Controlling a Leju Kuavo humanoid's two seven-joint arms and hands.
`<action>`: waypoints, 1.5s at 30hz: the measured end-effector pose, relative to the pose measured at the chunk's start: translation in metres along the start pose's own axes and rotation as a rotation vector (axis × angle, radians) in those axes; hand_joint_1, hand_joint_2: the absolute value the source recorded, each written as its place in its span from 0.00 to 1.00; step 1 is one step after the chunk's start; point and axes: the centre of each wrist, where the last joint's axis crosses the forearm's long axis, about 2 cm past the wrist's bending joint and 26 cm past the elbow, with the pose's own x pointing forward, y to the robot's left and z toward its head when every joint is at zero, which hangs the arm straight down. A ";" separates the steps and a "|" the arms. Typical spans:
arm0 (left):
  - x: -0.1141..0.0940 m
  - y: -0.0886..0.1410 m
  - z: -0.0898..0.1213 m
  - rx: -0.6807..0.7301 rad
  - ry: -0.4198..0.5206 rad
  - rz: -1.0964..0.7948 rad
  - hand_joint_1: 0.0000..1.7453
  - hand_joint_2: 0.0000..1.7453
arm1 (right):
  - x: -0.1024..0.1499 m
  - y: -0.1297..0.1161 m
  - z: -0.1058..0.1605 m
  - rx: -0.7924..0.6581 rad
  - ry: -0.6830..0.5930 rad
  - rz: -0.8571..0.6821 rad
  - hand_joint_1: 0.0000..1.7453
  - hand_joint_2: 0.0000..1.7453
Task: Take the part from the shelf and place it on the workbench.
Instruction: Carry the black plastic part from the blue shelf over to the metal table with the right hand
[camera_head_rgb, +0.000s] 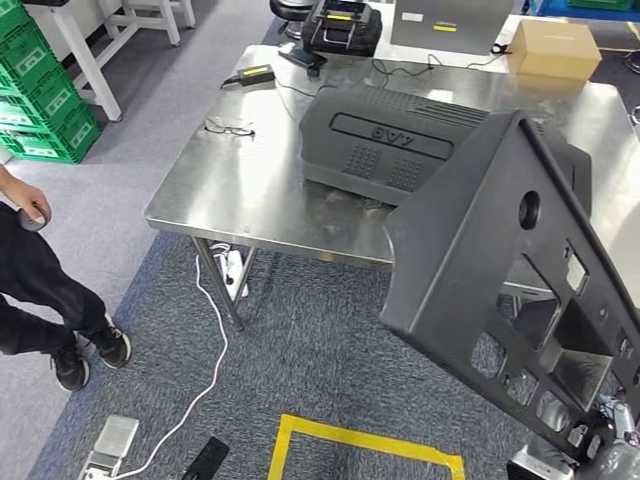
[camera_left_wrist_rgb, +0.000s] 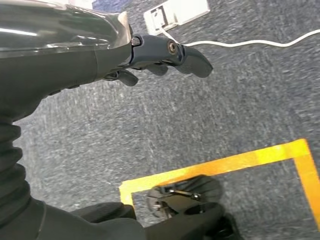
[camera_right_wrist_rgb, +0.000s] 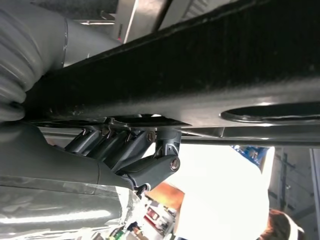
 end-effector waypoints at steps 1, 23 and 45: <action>0.000 0.000 0.000 0.000 0.001 0.000 0.00 1.00 | 0.000 0.000 0.000 0.001 0.001 0.000 1.00 1.00; 0.005 0.002 -0.003 0.001 -0.014 0.000 0.00 1.00 | -0.001 0.001 -0.002 -0.001 -0.003 -0.001 1.00 1.00; 0.002 0.002 -0.002 0.000 -0.009 -0.004 0.00 1.00 | -0.003 0.001 -0.005 -0.006 -0.019 0.001 1.00 1.00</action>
